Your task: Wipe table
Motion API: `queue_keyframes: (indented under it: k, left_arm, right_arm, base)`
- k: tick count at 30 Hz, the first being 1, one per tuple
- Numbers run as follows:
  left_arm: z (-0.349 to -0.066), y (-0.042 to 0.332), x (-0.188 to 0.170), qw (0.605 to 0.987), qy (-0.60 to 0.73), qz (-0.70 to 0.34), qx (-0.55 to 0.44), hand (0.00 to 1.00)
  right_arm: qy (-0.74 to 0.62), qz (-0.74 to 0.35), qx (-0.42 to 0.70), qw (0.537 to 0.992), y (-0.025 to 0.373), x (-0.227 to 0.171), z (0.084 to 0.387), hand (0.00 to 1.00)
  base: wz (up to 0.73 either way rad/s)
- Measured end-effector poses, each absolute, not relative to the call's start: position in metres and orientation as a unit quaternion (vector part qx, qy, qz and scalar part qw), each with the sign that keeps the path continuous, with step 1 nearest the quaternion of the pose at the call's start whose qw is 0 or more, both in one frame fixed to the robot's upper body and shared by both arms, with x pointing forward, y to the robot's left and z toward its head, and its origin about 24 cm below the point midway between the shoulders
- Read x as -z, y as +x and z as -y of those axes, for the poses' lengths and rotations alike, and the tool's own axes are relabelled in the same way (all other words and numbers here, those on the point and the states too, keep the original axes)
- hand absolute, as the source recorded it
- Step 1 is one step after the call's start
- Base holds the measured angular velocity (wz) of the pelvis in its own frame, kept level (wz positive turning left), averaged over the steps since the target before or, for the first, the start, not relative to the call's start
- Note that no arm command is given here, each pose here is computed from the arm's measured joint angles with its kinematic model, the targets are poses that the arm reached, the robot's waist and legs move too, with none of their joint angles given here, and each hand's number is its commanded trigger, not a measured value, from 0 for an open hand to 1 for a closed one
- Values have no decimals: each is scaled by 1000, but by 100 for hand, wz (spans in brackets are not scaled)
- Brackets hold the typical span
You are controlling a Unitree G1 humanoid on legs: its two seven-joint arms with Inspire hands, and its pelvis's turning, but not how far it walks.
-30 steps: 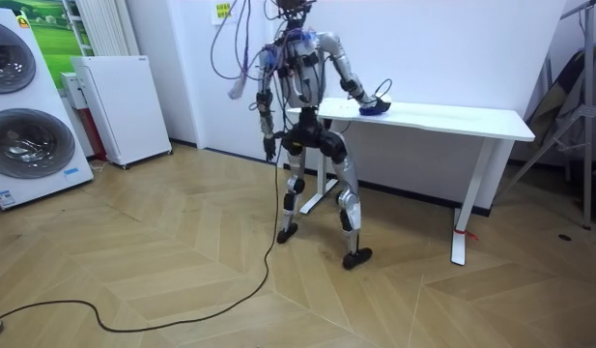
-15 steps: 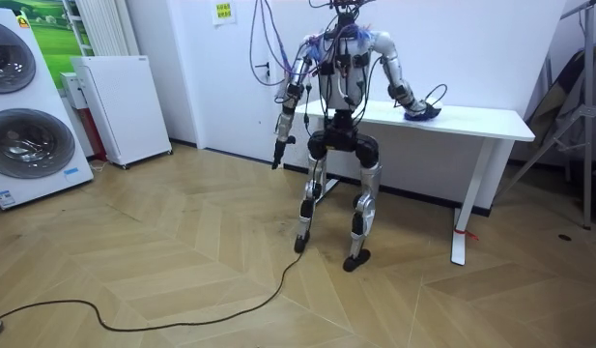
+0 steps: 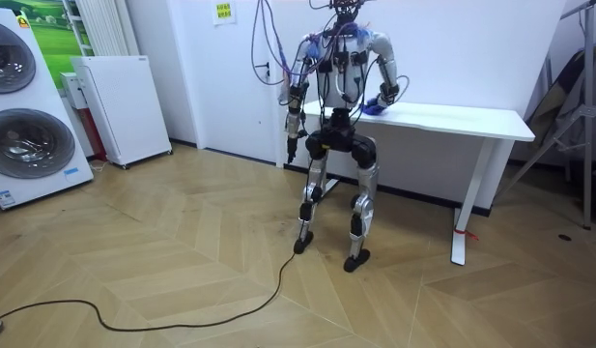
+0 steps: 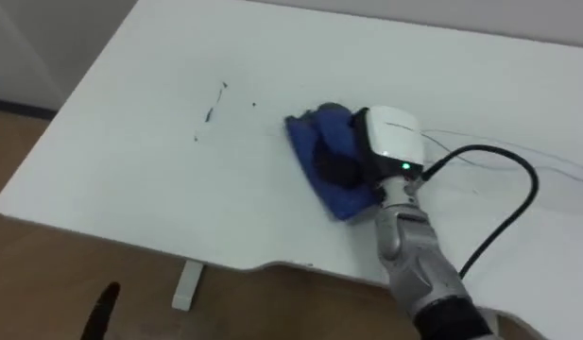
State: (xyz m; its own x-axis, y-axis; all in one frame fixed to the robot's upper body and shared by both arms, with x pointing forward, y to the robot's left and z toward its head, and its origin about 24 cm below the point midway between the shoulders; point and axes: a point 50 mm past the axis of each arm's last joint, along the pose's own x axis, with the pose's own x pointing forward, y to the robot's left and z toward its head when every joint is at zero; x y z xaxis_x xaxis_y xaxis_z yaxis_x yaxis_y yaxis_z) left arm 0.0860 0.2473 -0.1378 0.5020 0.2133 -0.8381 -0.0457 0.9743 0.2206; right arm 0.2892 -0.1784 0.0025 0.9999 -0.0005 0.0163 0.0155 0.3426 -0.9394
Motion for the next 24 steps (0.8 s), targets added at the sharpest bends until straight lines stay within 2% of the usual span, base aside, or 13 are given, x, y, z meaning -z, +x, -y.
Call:
queue_keyframes:
  k: [7,13,18,24]
  left_arm:
    - [-277,43,137,831,80,-534,-134,0]
    - [-295,39,132,823,101,-538,-153,0]
    - [-288,40,137,820,93,-549,-135,0]
    - [-273,45,146,809,90,-572,-99,0]
  right_arm:
    - [-524,-69,92,844,250,29,237,100]
    - [-541,-140,156,814,232,35,291,100]
    - [-552,-145,166,804,247,25,295,100]
    - [-562,-88,157,807,307,-19,271,100]
  base:
    - [33]
    - [14]
    - [-15]
    - [-17]
